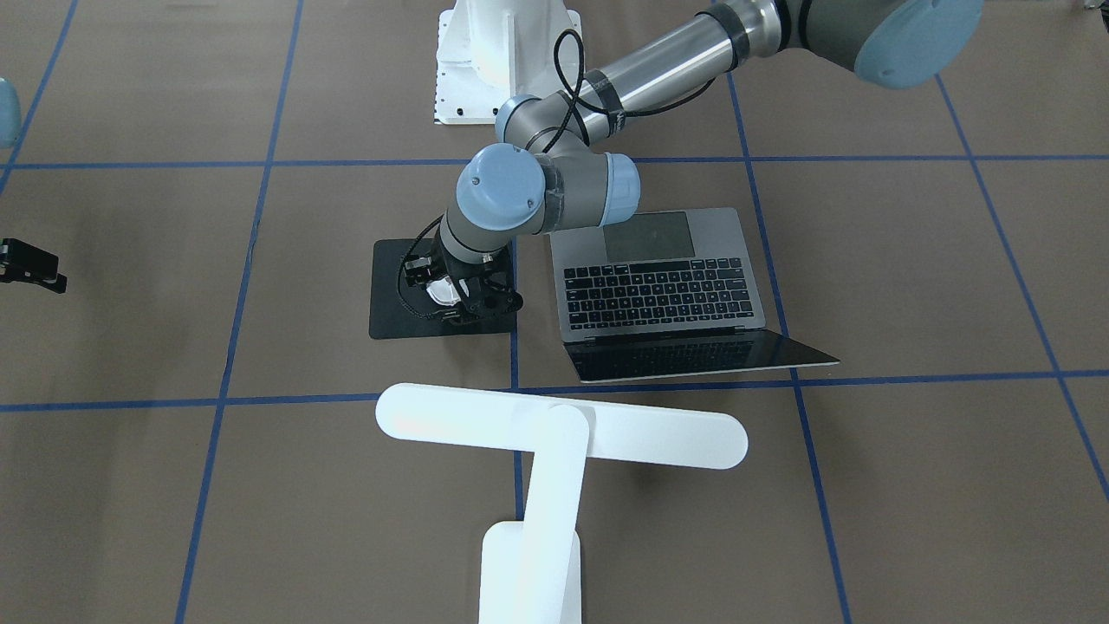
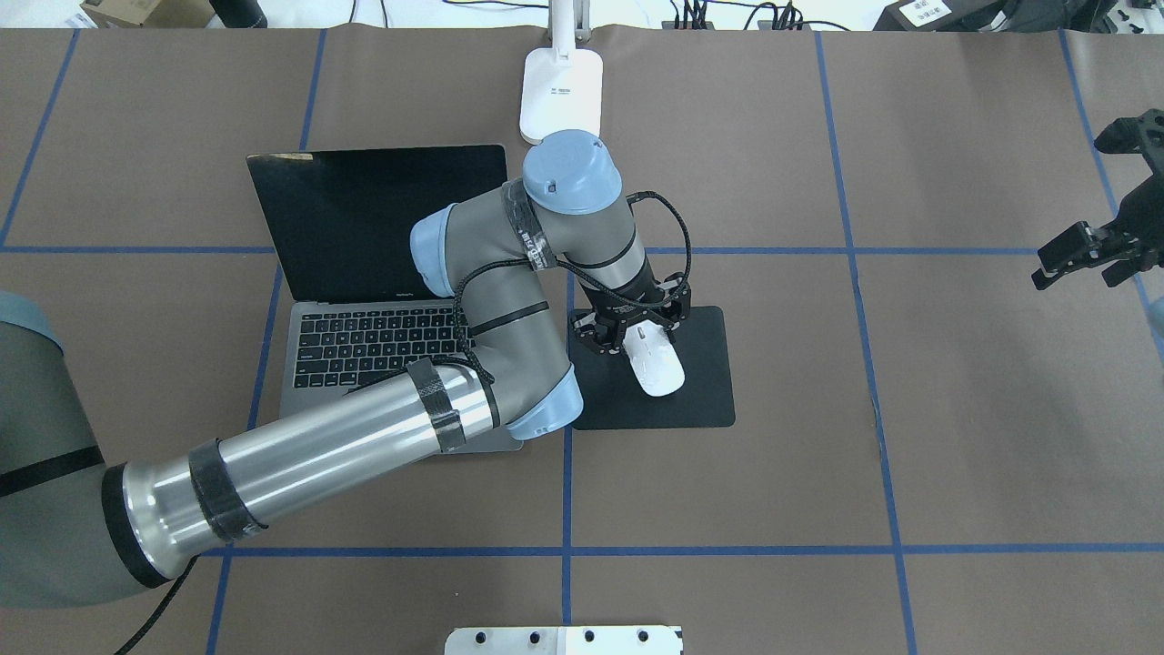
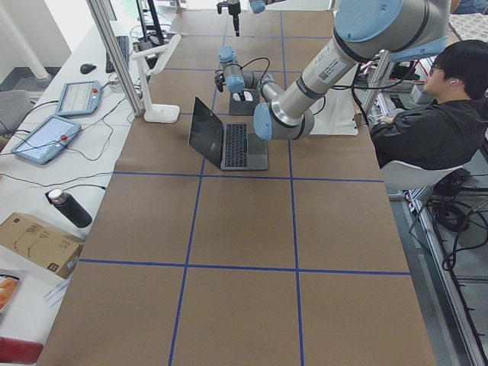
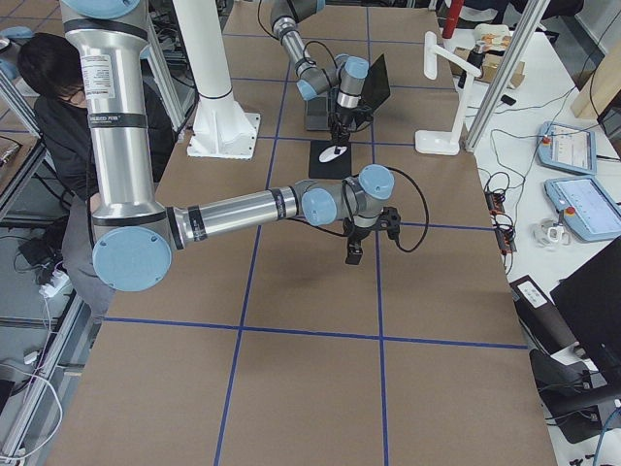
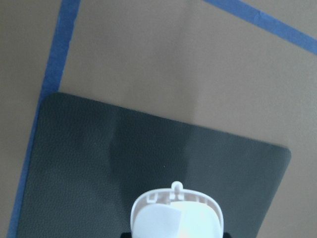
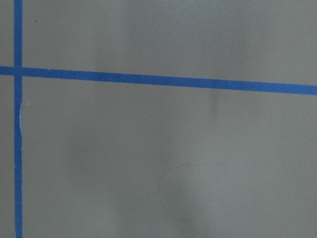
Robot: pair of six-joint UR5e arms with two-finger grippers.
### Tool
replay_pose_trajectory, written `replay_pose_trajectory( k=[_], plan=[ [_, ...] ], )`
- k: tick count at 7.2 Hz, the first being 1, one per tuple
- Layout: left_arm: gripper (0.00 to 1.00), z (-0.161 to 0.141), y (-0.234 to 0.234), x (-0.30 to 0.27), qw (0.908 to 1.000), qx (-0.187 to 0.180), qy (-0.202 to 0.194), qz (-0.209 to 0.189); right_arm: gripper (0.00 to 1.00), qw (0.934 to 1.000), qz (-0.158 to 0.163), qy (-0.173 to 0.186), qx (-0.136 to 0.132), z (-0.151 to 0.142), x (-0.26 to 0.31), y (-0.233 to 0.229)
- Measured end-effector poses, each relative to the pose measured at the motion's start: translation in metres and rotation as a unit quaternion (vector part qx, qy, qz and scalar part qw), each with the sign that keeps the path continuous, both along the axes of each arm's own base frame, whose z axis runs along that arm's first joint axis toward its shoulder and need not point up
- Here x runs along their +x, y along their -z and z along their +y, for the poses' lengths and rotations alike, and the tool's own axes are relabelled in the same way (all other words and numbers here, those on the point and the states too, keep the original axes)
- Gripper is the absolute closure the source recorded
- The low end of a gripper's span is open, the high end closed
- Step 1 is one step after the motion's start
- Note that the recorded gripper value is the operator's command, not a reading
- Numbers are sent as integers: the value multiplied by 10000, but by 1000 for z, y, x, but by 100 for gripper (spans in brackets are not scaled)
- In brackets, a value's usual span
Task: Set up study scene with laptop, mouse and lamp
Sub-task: 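Lower the white mouse onto the black pad and open the left gripper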
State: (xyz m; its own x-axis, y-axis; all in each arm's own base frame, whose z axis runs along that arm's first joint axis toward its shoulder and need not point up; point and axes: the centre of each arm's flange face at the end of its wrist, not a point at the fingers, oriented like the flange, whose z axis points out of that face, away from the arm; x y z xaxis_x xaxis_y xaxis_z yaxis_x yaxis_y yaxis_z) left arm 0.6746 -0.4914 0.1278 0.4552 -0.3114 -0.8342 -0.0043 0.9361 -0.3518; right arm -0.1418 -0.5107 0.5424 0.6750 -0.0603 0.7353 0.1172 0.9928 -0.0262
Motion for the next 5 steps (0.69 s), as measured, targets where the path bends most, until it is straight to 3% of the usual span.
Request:
replay_pose_trajectory(
  k=[5],
  plan=[
    [0,3,7,-4,9999,-135,65,32,1,10000,8,1,-18,0,0,-2]
  ],
)
